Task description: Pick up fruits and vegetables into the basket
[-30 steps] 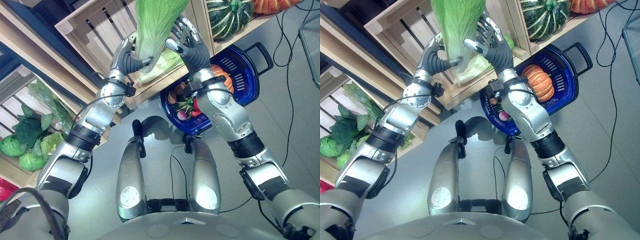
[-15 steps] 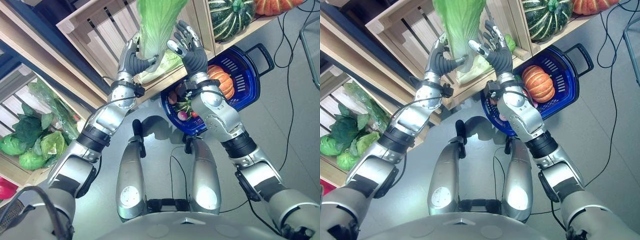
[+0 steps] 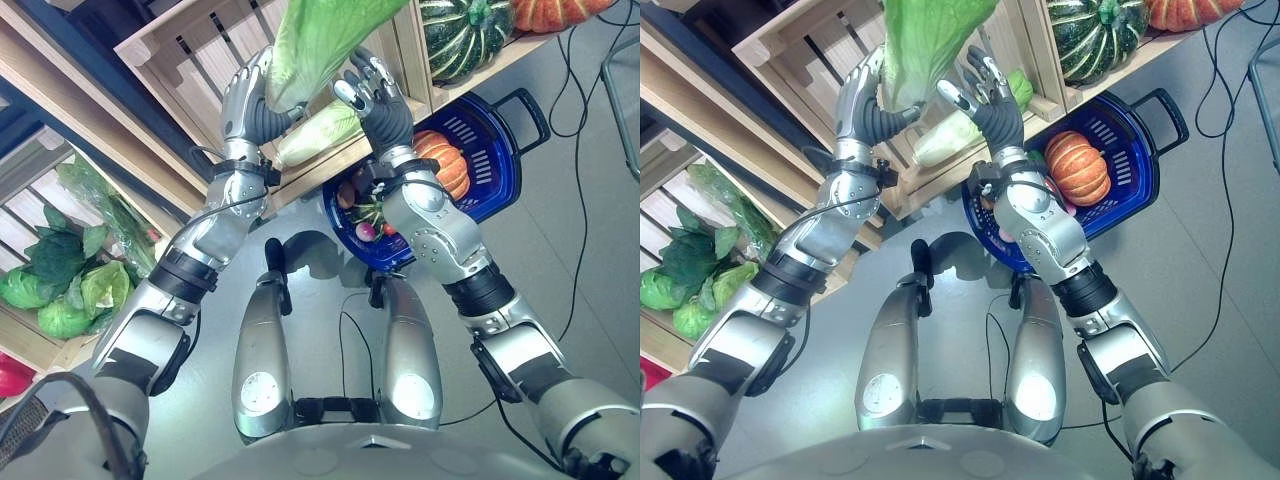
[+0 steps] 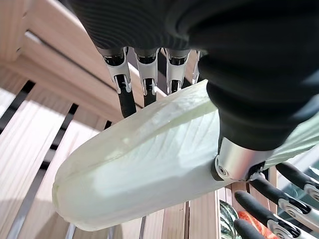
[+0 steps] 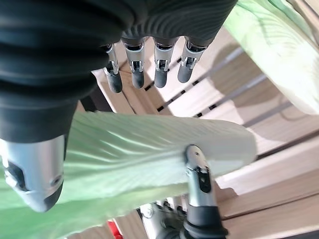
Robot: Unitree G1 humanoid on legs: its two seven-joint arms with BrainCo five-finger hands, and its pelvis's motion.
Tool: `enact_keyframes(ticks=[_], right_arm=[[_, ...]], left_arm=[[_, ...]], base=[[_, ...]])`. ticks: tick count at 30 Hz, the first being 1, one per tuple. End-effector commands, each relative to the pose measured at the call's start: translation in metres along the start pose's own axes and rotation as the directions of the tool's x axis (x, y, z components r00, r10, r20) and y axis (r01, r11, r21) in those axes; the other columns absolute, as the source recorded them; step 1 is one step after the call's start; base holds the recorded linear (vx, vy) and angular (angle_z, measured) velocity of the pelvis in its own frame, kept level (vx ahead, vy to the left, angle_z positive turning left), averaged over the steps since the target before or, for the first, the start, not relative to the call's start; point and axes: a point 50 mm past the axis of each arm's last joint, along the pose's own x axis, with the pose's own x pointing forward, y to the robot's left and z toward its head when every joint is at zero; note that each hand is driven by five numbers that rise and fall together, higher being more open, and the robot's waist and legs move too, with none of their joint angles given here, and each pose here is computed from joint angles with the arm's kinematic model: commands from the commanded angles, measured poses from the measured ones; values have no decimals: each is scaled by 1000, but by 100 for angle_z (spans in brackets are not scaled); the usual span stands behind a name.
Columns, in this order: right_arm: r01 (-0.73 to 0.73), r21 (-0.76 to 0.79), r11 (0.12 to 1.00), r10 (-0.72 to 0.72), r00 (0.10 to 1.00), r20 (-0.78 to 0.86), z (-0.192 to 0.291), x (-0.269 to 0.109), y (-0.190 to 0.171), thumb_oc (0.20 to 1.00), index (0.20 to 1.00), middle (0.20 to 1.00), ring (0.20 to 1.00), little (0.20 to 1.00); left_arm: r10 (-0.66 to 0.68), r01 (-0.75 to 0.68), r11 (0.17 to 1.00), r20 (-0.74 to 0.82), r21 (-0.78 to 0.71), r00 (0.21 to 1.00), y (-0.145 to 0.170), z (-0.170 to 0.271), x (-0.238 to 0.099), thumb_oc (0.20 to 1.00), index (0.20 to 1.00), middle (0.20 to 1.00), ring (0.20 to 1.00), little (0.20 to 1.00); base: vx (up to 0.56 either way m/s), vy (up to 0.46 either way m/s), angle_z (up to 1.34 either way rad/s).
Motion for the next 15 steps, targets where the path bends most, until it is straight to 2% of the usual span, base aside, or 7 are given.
enact_keyframes(ticks=[1,8,15], right_arm=[[-98,112,989,87,991,101,22,-2,21,1000,1000,1000,1000,1000],[-135,153,979,122,988,89,18,-2,22,1000,1000,1000,1000,1000],[-188,172,967,176,981,83,20,-2,28,1000,1000,1000,1000,1000]], left_arm=[[142,-156,987,271,31,952,34,48,11,200,200,200,200,200],[121,-168,979,333,115,935,25,49,8,200,200,200,200,200],[35,-138,964,404,228,914,17,56,6,200,200,200,200,200]], base=[[4,-32,2],[-3,-10,3],[0,0,0]])
